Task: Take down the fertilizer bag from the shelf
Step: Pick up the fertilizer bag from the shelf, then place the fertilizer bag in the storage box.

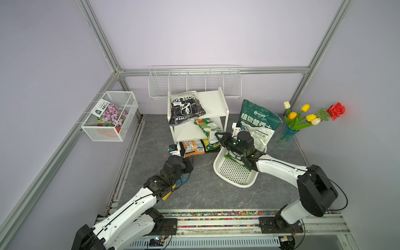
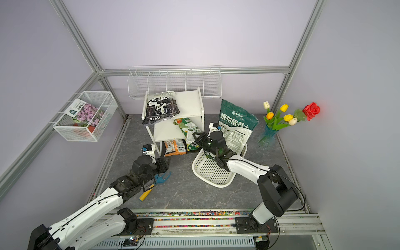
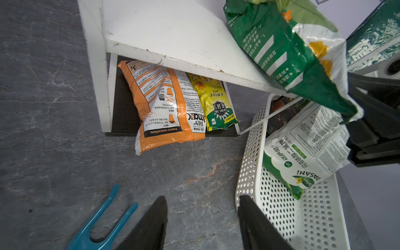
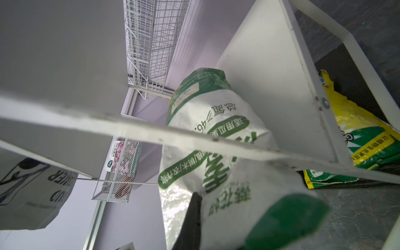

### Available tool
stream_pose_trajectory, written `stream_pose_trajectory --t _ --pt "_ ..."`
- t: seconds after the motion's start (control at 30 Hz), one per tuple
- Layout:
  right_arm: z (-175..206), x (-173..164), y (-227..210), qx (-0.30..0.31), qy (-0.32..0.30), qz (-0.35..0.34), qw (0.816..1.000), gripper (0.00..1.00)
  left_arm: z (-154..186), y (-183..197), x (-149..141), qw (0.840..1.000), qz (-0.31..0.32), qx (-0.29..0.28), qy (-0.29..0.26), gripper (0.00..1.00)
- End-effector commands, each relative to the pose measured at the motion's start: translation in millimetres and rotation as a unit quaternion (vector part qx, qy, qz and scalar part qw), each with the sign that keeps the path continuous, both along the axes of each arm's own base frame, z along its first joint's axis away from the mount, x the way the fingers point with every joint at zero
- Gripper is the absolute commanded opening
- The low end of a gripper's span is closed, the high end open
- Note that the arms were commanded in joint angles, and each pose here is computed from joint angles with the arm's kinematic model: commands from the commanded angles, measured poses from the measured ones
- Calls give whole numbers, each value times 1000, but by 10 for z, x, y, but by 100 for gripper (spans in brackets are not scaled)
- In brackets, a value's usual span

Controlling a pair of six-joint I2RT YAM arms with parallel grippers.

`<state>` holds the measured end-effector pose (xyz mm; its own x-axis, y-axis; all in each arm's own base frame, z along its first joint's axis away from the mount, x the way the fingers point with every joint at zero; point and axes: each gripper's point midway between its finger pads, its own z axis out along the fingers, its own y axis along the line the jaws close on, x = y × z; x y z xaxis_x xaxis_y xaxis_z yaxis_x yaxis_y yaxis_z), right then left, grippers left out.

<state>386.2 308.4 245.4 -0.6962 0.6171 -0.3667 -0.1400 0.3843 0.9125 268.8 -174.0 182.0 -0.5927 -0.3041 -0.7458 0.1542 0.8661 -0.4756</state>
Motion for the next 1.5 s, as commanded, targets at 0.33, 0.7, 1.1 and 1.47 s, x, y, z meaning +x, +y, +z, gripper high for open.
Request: stream_pose_trajectory --t 0.33,0.7,1.1,1.47 --pt "1518 -385 -140 -2 -183 47 982 0 -15 0 6 1000 -1 3 5 57" --pt "1744 -750 -257 -37 -202 89 975 0 51 -88 57 1000 -13 2 5 57" --pt "1584 -1022 -646 -92 -181 84 975 0 42 -231 136 999 -33 8 14 57" --pt "1005 -1056 -782 -145 -124 83 978 0 -39 -328 189 998 -43 12 33 57"
